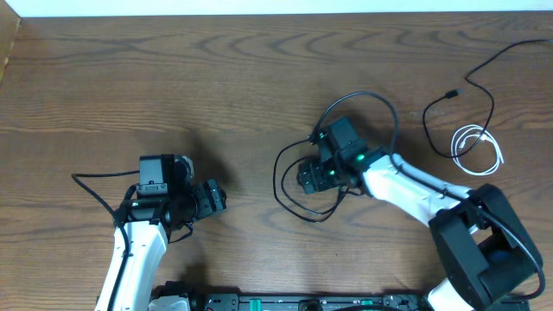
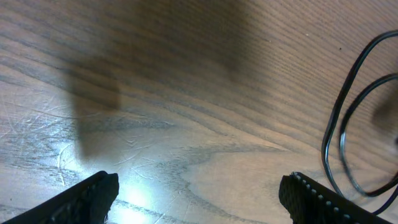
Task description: Untangle cables
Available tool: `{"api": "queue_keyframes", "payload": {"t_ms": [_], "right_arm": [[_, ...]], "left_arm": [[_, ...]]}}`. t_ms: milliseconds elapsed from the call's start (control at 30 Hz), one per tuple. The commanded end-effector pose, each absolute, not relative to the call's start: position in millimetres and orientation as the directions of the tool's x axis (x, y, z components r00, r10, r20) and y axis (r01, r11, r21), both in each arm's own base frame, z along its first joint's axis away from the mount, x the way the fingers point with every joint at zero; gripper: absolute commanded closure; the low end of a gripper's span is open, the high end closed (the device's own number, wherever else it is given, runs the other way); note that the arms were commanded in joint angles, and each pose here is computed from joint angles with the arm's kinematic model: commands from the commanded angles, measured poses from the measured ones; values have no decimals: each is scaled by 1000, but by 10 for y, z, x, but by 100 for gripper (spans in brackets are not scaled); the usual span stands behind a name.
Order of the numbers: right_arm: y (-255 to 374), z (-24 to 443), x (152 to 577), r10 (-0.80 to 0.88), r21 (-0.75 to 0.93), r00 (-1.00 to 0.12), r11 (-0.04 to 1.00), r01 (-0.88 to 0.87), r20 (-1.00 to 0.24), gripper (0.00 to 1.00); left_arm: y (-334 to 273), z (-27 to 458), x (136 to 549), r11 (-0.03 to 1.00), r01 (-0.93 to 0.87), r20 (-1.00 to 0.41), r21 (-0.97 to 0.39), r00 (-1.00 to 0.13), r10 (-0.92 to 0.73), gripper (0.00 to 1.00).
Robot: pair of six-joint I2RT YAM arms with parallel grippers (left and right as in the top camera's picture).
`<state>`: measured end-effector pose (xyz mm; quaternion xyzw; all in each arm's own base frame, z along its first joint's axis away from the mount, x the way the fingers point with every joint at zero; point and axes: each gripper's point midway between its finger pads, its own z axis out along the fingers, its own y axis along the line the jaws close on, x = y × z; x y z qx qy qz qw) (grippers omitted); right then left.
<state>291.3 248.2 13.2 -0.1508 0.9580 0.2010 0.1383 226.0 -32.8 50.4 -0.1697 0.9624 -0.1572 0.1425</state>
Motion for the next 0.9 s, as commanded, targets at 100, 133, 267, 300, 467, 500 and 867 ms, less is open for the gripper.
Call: {"api": "queue_keyframes", "payload": {"t_ms": [100, 133, 267, 300, 467, 500, 867], "right_arm": [[2842, 105, 2645, -237, 393, -919, 849, -353, -314, 18], [2905, 118, 2614, -248, 398, -914, 841, -368, -322, 18], [3142, 169, 2477, -293, 412, -887, 803, -430, -356, 15], [3188, 179, 2443, -288, 421, -889, 800, -427, -355, 15], [3307, 185, 2298, -237, 461, -921, 810, -362, -308, 7], [3313, 185, 2290, -239, 461, -921, 809, -365, -309, 4], [3288, 166, 2269, -243, 455, -924, 815, -360, -297, 1]], "left_arm": [[-299, 484, 2252, 899, -282, -224, -336, -903, -367, 12], [-299, 484, 2252, 899, -282, -224, -336, -903, -367, 12], [-299, 484, 2253, 899, -282, -224, -336, -903, -367, 12], [-299, 484, 2253, 899, -282, -224, -336, -903, -367, 12], [-299, 488, 2263, 899, -280, -228, -337, -902, -367, 12], [-298, 488, 2265, 899, -280, -229, -337, -902, -367, 12], [-298, 490, 2269, 899, -279, -231, -338, -901, -367, 12]]}}
